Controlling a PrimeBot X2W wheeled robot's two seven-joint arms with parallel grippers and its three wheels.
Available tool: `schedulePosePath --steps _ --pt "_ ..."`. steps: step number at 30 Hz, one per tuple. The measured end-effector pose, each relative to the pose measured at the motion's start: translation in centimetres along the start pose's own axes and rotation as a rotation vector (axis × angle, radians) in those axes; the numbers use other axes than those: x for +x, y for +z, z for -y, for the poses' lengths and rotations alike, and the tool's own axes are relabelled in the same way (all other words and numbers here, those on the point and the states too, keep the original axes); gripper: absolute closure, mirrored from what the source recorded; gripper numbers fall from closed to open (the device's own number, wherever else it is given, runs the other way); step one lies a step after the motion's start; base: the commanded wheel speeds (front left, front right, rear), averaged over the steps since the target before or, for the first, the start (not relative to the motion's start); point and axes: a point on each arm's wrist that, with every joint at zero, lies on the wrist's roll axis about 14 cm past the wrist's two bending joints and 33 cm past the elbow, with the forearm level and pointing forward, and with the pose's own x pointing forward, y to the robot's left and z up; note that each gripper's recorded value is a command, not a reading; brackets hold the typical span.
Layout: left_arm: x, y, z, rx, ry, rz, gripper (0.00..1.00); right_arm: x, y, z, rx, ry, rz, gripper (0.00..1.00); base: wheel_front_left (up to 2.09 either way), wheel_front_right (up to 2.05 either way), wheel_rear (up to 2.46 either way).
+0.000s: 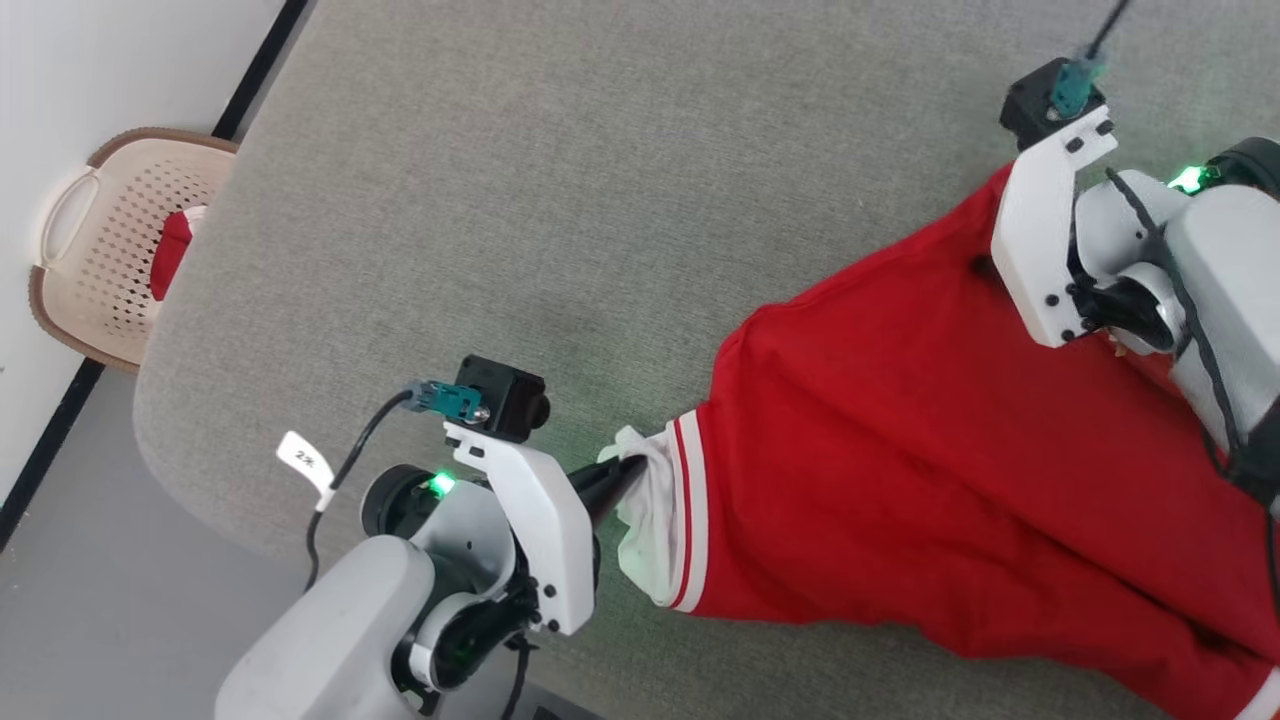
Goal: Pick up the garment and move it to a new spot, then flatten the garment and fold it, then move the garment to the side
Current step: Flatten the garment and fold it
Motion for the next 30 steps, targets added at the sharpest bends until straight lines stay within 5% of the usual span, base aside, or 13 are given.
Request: schedulePosePath --steps 7,16,30 --pt "-0.4 2.2 -1.7 0.029 0.031 0.019 1.00 -1.8 1.3 1.0 0.054 -0.005 0.092 1.00 0.00 0.00 0.00" --pt "-3.1 12.2 -4.5 0.194 0.126 0.121 1.00 -9.3 4.6 5.1 0.071 -0.107 0.315 1.00 0.00 0.00 0.00" --pt "-7.1 30.5 1.6 0.456 0.120 0.381 1.00 -25.3 6.4 10.8 0.126 -0.344 0.627 1.00 0.00 0.00 0.00"
